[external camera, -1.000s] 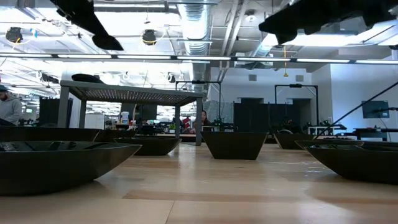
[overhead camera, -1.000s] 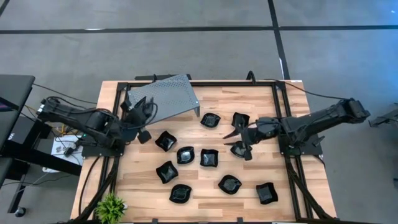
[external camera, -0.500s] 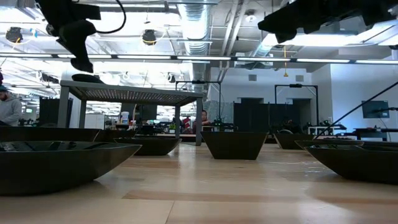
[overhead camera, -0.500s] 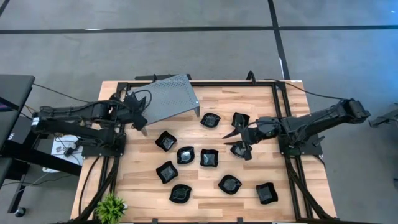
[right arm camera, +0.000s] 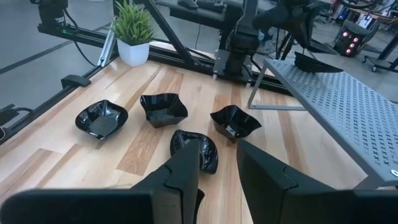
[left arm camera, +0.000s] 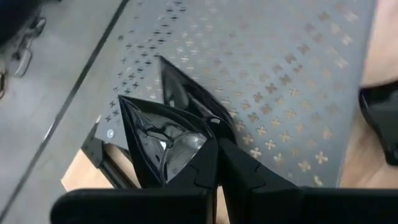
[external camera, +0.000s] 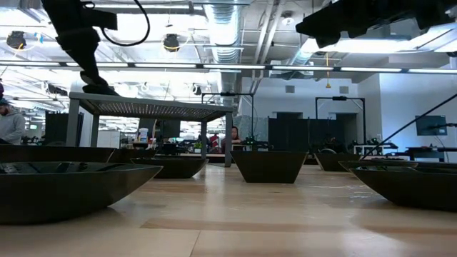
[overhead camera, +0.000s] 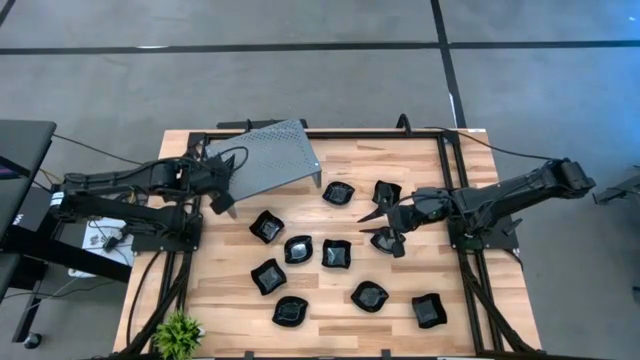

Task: Pick & Place Mini shaped plates
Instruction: Stack the black drop plate on top of the black drop plate on the shelf

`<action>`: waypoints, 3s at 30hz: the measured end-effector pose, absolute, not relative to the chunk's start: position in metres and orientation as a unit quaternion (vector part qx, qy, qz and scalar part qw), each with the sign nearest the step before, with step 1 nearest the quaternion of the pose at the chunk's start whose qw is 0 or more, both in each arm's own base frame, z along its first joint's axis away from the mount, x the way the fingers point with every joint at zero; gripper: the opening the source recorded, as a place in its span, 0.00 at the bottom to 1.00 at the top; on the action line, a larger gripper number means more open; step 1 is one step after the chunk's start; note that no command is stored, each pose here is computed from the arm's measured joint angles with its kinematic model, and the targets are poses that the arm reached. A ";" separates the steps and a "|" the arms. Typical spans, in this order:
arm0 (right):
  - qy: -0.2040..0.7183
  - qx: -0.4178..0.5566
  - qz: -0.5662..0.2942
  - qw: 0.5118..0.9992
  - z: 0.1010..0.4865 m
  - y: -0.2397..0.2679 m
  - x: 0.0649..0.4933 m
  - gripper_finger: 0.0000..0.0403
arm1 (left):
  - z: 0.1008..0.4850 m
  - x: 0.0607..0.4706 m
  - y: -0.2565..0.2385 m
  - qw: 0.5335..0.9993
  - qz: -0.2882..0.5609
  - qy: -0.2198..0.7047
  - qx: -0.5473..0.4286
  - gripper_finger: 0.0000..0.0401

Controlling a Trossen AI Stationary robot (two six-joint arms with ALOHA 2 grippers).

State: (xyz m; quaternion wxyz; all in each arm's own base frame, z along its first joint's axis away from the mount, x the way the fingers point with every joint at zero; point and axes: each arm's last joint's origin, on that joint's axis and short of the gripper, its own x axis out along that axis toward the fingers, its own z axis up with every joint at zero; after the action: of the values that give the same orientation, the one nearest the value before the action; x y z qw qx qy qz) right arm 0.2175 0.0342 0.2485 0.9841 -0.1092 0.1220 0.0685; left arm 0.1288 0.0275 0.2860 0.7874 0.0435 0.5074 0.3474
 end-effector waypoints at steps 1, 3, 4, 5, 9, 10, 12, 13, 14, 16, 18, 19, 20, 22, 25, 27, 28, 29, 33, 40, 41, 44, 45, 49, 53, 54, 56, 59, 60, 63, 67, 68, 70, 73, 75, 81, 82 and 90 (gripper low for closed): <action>0.121 -0.109 0.068 0.984 0.249 0.034 0.218 0.26 | 0.286 0.129 0.027 0.788 0.336 0.514 0.052 0.02; 0.117 -0.112 0.068 0.984 0.249 0.034 0.218 0.26 | 0.286 0.129 0.027 0.787 0.320 0.523 0.069 0.02; 0.115 -0.118 0.069 0.984 0.250 0.034 0.218 0.26 | 0.286 0.129 0.027 0.786 0.314 0.527 0.078 0.02; 0.114 -0.122 0.069 0.984 0.250 0.034 0.218 0.26 | 0.286 0.129 0.027 0.786 0.311 0.528 0.082 0.02; 0.110 -0.129 0.070 0.983 0.250 0.034 0.218 0.26 | 0.285 0.129 0.027 0.787 0.302 0.532 0.083 0.02; 0.110 -0.129 0.070 0.983 0.250 0.034 0.218 0.26 | 0.285 0.130 0.026 0.790 0.292 0.534 0.076 0.02; 0.110 -0.131 0.070 0.983 0.250 0.034 0.218 0.26 | 0.284 0.130 0.025 0.795 0.273 0.538 0.064 0.02; 0.110 -0.133 0.070 0.982 0.250 0.034 0.218 0.26 | 0.284 0.130 0.025 0.796 0.267 0.539 0.063 0.02; 0.110 -0.134 0.070 0.982 0.250 0.034 0.218 0.26 | 0.284 0.130 0.025 0.796 0.263 0.541 0.067 0.02; 0.110 -0.134 0.070 0.982 0.250 0.034 0.218 0.26 | 0.284 0.130 0.025 0.796 0.262 0.541 0.069 0.02; 0.110 -0.134 0.070 0.982 0.250 0.034 0.218 0.26 | 0.285 0.131 0.025 0.798 0.261 0.539 0.069 0.02; 0.109 -0.134 0.070 0.982 0.251 0.034 0.218 0.26 | 0.285 0.131 0.025 0.798 0.260 0.539 0.071 0.02; 0.109 -0.134 0.070 0.983 0.251 0.034 0.218 0.26 | 0.285 0.132 0.025 0.800 0.258 0.537 0.075 0.02; 0.107 -0.144 0.071 0.981 0.251 0.034 0.218 0.26 | 0.285 0.132 0.025 0.801 0.252 0.537 0.083 0.02; 0.106 -0.150 0.072 0.980 0.251 0.034 0.218 0.26 | 0.285 0.132 0.025 0.798 0.234 0.544 0.110 0.02; 0.106 -0.150 0.072 0.980 0.251 0.034 0.218 0.26 | 0.285 0.132 0.025 0.794 0.219 0.551 0.132 0.02; 0.106 -0.150 0.072 0.980 0.251 0.034 0.218 0.26 | 0.285 0.132 0.025 0.793 0.211 0.554 0.143 0.02; 0.106 -0.150 0.072 0.980 0.251 0.034 0.218 0.26 | 0.285 0.132 0.025 0.790 0.204 0.557 0.155 0.02; 0.106 -0.150 0.072 0.980 0.251 0.034 0.218 0.26 | 0.286 0.132 0.026 0.778 0.201 0.563 0.193 0.02; 0.107 -0.144 0.073 0.981 0.251 0.035 0.218 0.26 | 0.284 0.127 0.031 0.763 0.210 0.585 0.178 0.02; 0.107 -0.143 0.074 0.981 0.251 0.036 0.218 0.26 | 0.284 0.126 0.032 0.761 0.212 0.587 0.175 0.02; 0.107 -0.144 0.078 0.981 0.251 0.037 0.218 0.26 | 0.283 0.126 0.034 0.761 0.212 0.590 0.167 0.02; 0.107 -0.144 0.079 0.981 0.251 0.038 0.218 0.26 | 0.283 0.126 0.034 0.763 0.206 0.591 0.161 0.02; 0.107 -0.144 0.082 0.980 0.251 0.039 0.217 0.26 | 0.275 0.125 0.034 0.761 0.190 0.602 0.150 0.02; 0.107 -0.143 0.082 0.980 0.251 0.039 0.217 0.26 | 0.261 0.127 0.034 0.756 0.189 0.605 0.163 0.02; 0.107 -0.143 0.082 0.980 0.251 0.039 0.217 0.26 | 0.260 0.128 0.035 0.758 0.190 0.602 0.165 0.02; 0.107 -0.143 0.082 0.980 0.251 0.039 0.217 0.26 | 0.259 0.131 0.035 0.763 0.197 0.592 0.168 0.02; 0.107 -0.145 0.082 0.980 0.251 0.039 0.217 0.26 | 0.260 0.132 0.036 0.764 0.205 0.587 0.175 0.03; 0.107 -0.146 0.081 0.980 0.251 0.038 0.217 0.26 | 0.260 0.132 0.036 0.762 0.202 0.588 0.180 0.02; 0.107 -0.145 0.077 0.981 0.251 0.037 0.218 0.26 | 0.260 0.132 0.036 0.761 0.198 0.589 0.186 0.02; 0.108 -0.145 0.070 0.981 0.251 0.034 0.218 0.26 | 0.260 0.133 0.034 0.764 0.197 0.585 0.190 0.03; 0.108 -0.145 0.069 0.981 0.251 0.033 0.218 0.26 | 0.260 0.133 0.034 0.764 0.196 0.584 0.192 0.03; 0.109 -0.145 0.067 0.981 0.251 0.032 0.218 0.26 | 0.261 0.135 0.032 0.769 0.195 0.577 0.193 0.02; 0.109 -0.145 0.067 0.981 0.251 0.032 0.218 0.26 | 0.261 0.135 0.031 0.772 0.192 0.574 0.195 0.02; 0.109 -0.145 0.067 0.981 0.251 0.032 0.218 0.26 | 0.261 0.136 0.031 0.772 0.192 0.574 0.195 0.03; 0.111 -0.145 0.068 0.981 0.250 0.032 0.218 0.26 | 0.261 0.136 0.031 0.775 0.201 0.570 0.184 0.03; 0.111 -0.145 0.068 0.981 0.250 0.032 0.218 0.26 | 0.261 0.136 0.031 0.776 0.203 0.570 0.182 0.03; 0.111 -0.143 0.068 0.981 0.250 0.033 0.218 0.26 | 0.282 0.138 0.031 0.795 0.225 0.540 0.164 0.06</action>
State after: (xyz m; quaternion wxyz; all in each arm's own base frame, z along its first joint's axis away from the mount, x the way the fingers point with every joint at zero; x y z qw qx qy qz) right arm 0.2182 0.0329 0.2501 0.9811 -0.1425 0.1113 0.0684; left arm 0.1375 0.0313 0.2822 0.7946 0.1638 0.5397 0.2247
